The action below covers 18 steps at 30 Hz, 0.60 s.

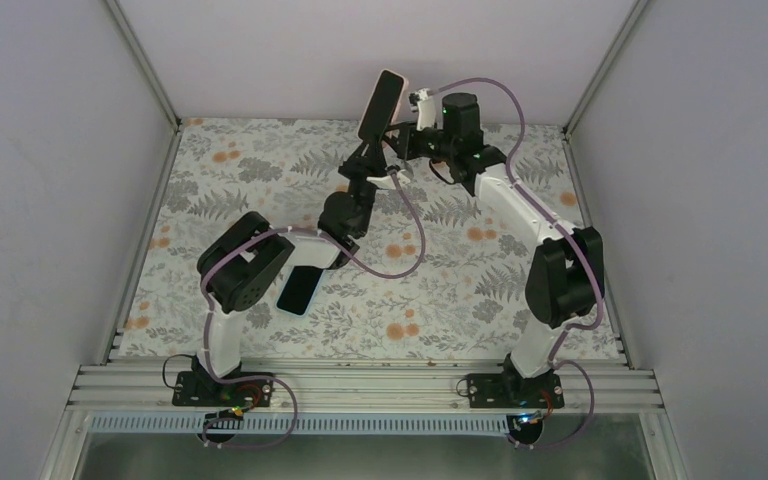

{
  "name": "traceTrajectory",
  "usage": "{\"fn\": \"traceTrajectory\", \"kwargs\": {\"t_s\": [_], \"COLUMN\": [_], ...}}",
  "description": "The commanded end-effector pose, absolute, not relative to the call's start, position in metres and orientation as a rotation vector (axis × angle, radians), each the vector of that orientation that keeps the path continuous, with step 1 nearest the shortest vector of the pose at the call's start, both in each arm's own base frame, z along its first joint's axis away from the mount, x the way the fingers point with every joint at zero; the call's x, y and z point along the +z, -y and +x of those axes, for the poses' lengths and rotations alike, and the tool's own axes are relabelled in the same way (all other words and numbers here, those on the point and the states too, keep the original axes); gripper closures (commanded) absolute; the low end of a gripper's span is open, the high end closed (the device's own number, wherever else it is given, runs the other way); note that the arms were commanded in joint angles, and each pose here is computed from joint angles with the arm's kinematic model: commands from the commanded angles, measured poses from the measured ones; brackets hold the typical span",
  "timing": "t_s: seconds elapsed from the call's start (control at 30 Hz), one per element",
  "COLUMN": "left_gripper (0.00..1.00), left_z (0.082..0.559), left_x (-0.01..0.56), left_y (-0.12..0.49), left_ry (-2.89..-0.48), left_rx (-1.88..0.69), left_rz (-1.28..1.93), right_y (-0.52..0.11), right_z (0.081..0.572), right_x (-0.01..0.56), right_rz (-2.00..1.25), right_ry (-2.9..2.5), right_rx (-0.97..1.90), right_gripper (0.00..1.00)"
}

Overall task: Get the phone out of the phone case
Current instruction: Remove the phone case from the phone.

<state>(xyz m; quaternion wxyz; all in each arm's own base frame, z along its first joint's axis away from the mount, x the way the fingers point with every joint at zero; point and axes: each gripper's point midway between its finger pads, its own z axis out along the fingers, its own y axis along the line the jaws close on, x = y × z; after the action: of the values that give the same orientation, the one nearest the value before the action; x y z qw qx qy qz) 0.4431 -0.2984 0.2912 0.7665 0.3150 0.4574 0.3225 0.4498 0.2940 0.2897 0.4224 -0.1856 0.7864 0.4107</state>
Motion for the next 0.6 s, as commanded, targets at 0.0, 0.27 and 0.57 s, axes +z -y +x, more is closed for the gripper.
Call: {"fn": "traceTrajectory", "kwargs": {"t_s": [0.0, 0.27, 0.57], "left_gripper": [0.88, 0.98, 0.98], "left_z": [0.457, 0.445, 0.408], "left_x": [0.307, 0.314, 0.343], "left_y": [0.298, 0.299, 0.296], "left_ry": [-0.971, -0.954, -1.113], "left_rx": [0.745, 0.736, 0.502], "left_rz": [0.656, 0.647, 0.685], "right_y": [-0.360, -0.340, -0.248], "right_z": [0.370, 0.395, 0.474], "right_x": [0.274, 0.263, 0.249], "right_rz": [-0.776, -0.703, -0.558], "right_ry": [-2.019, -2.046, -2.031], "right_rx": [1.278, 1.062, 0.435], "right_gripper": [0.98, 0.97, 0.97]}}
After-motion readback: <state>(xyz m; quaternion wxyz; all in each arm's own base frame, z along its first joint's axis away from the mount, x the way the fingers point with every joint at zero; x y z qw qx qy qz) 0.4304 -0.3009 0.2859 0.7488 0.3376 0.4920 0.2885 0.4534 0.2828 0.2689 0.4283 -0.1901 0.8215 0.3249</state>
